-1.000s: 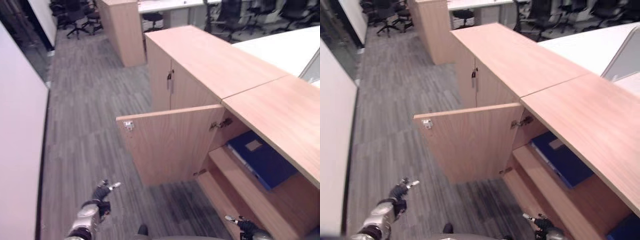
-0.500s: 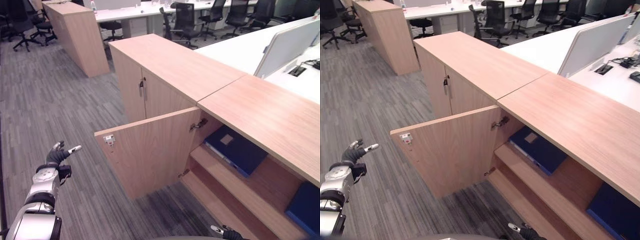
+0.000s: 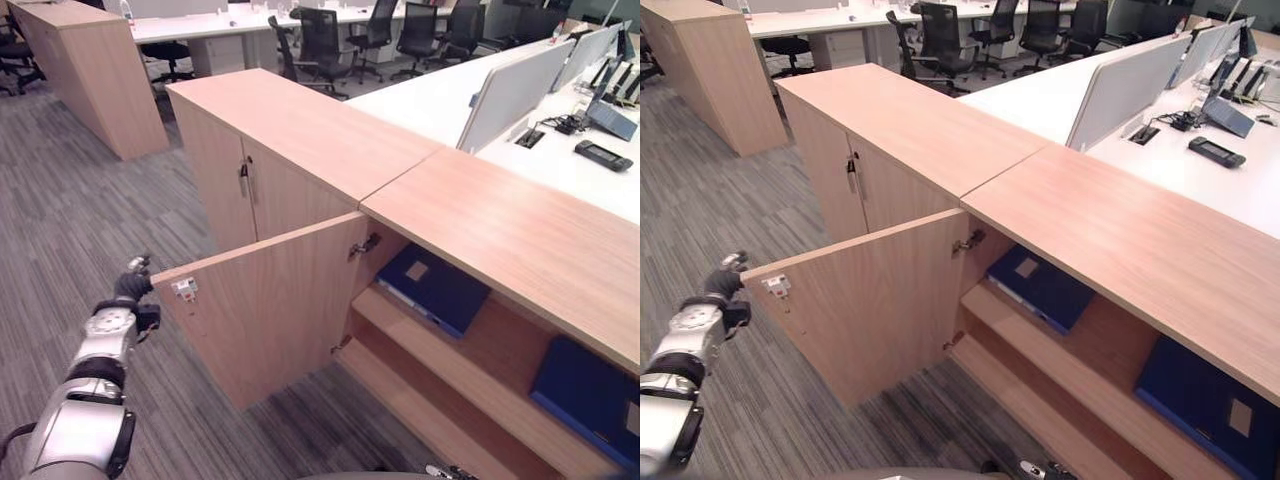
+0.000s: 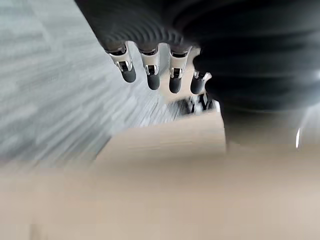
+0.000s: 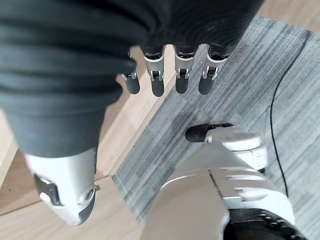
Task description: Put the empty folder in the office cabinet
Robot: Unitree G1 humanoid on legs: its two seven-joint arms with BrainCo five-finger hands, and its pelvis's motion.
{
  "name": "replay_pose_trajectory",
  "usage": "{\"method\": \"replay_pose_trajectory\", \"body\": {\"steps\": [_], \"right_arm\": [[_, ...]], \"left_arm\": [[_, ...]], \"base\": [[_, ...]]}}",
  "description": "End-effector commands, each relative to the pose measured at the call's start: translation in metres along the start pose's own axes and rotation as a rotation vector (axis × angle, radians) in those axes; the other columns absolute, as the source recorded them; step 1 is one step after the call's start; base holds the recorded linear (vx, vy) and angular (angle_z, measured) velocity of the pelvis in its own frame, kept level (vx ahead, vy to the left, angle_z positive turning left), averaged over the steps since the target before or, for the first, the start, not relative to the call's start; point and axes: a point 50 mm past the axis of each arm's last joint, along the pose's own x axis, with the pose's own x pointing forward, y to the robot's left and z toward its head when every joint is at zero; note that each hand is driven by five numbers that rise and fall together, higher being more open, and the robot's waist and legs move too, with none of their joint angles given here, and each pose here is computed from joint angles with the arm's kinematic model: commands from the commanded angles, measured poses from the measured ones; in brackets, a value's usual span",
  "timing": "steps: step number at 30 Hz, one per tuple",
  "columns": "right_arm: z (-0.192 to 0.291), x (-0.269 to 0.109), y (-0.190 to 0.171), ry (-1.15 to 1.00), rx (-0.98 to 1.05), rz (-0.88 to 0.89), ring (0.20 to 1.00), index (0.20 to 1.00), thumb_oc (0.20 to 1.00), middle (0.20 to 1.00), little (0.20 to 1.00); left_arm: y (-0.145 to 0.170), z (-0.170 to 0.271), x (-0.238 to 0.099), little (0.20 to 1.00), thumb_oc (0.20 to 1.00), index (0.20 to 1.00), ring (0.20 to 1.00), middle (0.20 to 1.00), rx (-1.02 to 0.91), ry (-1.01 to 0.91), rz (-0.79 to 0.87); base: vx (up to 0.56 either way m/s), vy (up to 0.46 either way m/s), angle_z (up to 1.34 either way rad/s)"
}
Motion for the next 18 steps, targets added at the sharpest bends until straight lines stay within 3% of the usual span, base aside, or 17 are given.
{"method": "replay_pose_trajectory", "body": {"steps": [1, 11, 18], "right_arm": [[0.028, 0.002, -0.01, -0.071, -0.056, -0.015, 1.0, 1.0, 1.0, 1.0, 1.0], [0.027, 0.004, -0.001, -0.064, -0.066, 0.003, 1.0, 1.0, 1.0, 1.0, 1.0], [0.034, 0.005, 0.002, -0.095, -0.016, 0.004, 1.0, 1.0, 1.0, 1.0, 1.0]], "left_arm": [[-0.019, 0.05, 0.013, 1.0, 1.0, 1.0, 1.0, 1.0, -0.072, -0.152, -0.027], [-0.09, 0.031, 0.009, 1.0, 1.0, 1.0, 1.0, 1.0, -0.103, -0.105, -0.214], [-0.143, 0.005, -0.016, 1.0, 1.0, 1.0, 1.0, 1.0, -0.076, -0.107, -0.413]], "base": [[0.0, 0.03, -0.01], [0.0, 0.013, 0.01], [-0.01, 0.025, 0.06]]}}
